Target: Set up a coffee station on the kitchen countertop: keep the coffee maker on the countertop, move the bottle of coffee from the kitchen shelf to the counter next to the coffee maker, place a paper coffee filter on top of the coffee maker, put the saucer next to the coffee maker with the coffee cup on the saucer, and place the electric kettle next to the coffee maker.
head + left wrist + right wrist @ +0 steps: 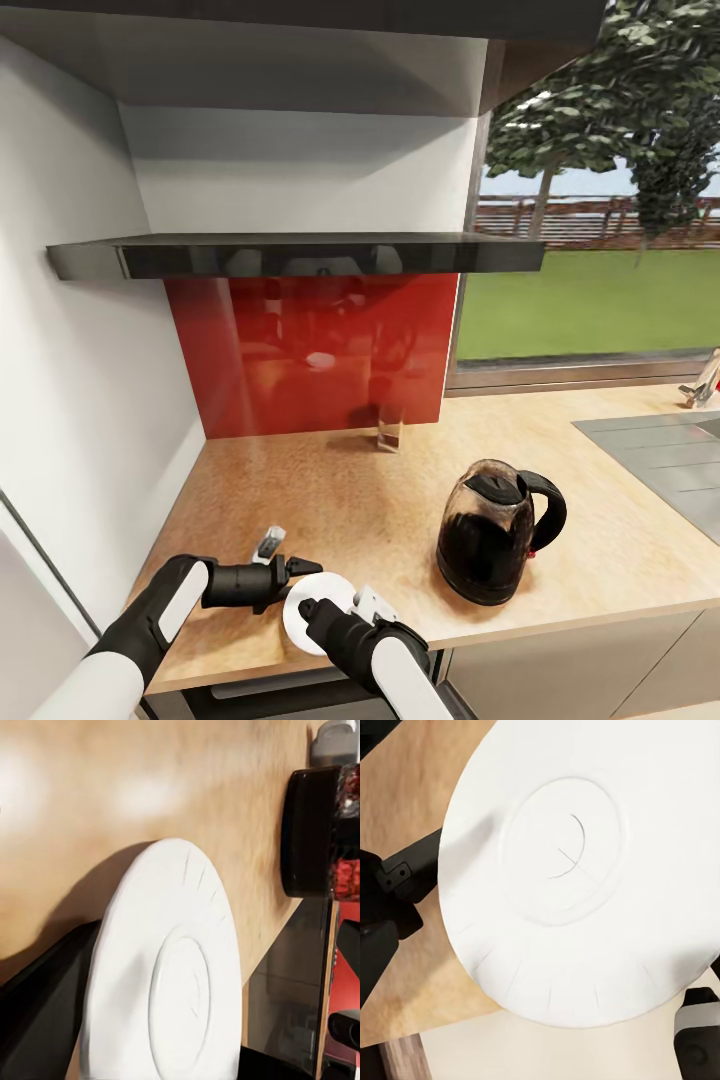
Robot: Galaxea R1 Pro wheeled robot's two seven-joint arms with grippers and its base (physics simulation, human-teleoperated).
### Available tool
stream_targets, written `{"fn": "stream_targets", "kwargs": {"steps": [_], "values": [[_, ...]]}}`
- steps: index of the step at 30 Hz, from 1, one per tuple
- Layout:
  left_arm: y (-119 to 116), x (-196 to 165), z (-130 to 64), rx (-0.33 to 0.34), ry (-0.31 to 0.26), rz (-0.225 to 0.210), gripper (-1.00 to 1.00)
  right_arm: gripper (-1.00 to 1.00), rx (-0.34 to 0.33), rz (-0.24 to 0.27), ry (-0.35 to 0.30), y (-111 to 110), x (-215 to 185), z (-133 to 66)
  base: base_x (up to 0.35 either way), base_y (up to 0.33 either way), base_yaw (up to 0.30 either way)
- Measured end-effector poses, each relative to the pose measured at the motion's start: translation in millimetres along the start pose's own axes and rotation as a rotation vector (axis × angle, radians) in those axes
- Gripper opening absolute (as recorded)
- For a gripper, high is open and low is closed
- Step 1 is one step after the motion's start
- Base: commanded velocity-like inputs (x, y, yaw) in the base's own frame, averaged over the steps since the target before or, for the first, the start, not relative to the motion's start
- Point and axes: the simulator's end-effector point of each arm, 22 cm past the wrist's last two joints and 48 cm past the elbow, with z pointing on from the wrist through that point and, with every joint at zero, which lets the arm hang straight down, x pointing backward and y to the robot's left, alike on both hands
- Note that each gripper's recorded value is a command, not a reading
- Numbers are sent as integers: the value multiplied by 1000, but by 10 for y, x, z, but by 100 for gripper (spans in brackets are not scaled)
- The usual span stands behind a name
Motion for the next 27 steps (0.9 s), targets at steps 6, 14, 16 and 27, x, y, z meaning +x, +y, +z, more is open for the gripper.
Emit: {"fn": "stream_targets", "kwargs": {"steps": [6,14,16,27], "values": [[-2,11,6,2,1,-2,100,100,-1,0,0,4,-1,-2,0,0,0],[0,15,7,1,2,-2,100,-100,-3,1,-1,12,-5,-6,0,0,0],[9,18,7,0,2,-2,100,-100,-1,-5,-5,8,-14,-8,0,0,0],[5,18,5,1,2,-4,100,-100,-3,-3,-4,14,-13,-9,0,0,0]]}}
